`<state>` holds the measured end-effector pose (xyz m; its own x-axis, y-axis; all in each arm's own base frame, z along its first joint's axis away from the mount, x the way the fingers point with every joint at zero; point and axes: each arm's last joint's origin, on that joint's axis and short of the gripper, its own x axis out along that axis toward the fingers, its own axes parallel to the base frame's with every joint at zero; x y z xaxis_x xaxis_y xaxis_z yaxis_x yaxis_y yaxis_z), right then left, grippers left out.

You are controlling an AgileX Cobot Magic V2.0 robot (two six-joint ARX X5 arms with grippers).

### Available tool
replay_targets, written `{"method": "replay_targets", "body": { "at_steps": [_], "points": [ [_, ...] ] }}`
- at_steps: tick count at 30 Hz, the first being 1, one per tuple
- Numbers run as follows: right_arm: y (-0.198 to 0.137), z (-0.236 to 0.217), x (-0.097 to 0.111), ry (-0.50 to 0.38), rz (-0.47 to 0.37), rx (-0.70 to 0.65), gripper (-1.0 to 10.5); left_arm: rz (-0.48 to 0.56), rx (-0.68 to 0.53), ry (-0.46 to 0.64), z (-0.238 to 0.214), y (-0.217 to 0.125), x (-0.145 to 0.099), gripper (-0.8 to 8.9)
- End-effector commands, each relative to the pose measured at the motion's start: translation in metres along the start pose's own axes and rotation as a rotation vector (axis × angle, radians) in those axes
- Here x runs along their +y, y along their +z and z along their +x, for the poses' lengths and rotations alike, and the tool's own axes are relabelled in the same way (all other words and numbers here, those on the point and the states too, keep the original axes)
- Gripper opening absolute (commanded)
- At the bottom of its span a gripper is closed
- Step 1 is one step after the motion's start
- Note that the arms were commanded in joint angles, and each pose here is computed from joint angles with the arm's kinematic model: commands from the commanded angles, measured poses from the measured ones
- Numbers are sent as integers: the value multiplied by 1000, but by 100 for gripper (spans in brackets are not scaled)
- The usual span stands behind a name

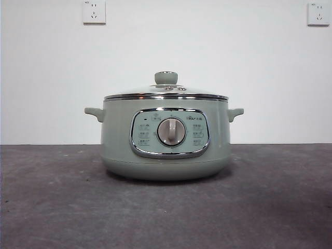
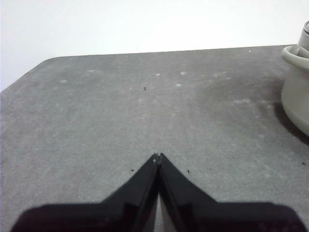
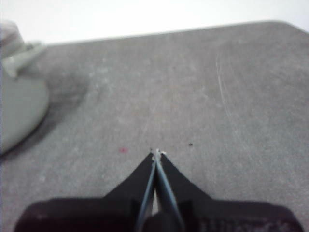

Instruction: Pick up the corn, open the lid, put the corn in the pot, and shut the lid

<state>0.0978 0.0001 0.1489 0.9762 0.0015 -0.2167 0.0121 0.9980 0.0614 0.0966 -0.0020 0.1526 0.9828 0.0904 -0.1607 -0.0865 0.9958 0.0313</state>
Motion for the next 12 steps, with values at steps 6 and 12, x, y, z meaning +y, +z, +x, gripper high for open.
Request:
{"method": "replay_targets", "body": {
  "at_steps": [6, 12],
  "points": [
    [-2, 0, 0, 7, -99, -5, 0, -9, 6, 1, 1, -3, 0, -3],
    [1, -2, 0, 4, -105, -42, 0, -8, 7, 0, 1, -3, 0, -3]
  ]
}}
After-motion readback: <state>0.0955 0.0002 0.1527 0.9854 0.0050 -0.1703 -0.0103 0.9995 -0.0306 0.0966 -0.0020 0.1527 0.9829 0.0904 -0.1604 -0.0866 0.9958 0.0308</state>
